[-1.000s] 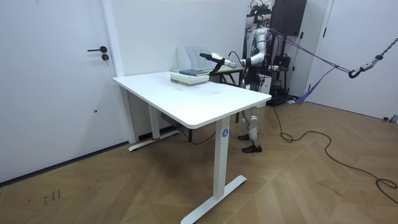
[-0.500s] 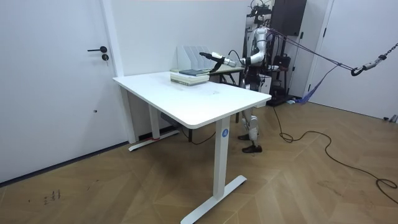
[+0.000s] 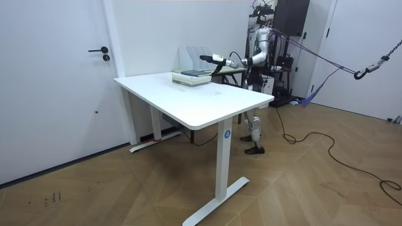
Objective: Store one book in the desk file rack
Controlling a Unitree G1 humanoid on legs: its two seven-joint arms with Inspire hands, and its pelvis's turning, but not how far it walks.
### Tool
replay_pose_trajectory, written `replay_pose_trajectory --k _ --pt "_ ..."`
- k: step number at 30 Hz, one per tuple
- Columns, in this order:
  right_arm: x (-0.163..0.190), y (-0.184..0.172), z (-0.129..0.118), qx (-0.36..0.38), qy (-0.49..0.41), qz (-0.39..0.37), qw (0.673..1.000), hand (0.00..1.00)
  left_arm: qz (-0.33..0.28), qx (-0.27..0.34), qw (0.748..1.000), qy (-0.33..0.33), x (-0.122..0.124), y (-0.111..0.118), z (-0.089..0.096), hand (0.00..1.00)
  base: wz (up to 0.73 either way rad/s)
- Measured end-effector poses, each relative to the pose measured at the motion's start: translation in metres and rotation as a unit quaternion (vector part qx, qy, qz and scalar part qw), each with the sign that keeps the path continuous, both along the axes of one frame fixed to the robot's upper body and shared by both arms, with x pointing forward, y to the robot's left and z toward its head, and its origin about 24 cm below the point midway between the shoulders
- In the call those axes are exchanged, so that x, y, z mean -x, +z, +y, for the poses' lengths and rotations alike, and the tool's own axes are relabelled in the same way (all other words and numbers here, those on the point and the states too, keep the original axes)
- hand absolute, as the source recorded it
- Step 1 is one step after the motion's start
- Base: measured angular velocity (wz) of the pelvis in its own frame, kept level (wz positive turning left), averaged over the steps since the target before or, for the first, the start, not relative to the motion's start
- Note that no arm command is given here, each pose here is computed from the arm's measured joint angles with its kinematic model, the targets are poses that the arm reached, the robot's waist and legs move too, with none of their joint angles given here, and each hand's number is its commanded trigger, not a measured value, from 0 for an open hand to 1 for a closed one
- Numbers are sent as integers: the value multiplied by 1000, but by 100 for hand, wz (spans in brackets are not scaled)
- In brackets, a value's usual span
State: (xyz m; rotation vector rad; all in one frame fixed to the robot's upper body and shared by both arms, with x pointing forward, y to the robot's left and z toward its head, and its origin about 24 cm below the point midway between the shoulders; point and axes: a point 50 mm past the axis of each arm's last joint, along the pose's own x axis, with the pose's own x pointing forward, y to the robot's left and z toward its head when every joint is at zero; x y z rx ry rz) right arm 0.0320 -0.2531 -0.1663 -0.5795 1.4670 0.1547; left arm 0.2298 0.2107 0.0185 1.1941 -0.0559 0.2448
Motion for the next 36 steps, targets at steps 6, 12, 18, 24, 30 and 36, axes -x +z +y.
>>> replay_pose_trajectory --k 6,12,18,24,30,36 --pt "-1 0 -1 3 -1 3 1000 0 -10 -15 1000 11 -21 9 4 0 0" --pt "-4 1 -2 6 3 2 1000 0 -5 -19 1000 18 -26 12 6 0 -3" --pt "-9 2 -2 7 21 -3 1000 0 17 -19 999 20 -26 9 7 0 -4" --pt "-9 2 -1 6 17 -10 1000 0 32 -17 999 14 -27 8 7 0 0" --pt "-7 2 -1 4 13 -9 1000 0 54 -14 998 13 -27 3 8 0 0" --pt "-10 3 -2 2 9 -11 1000 0 115 40 992 23 -35 -13 14 0 -6"
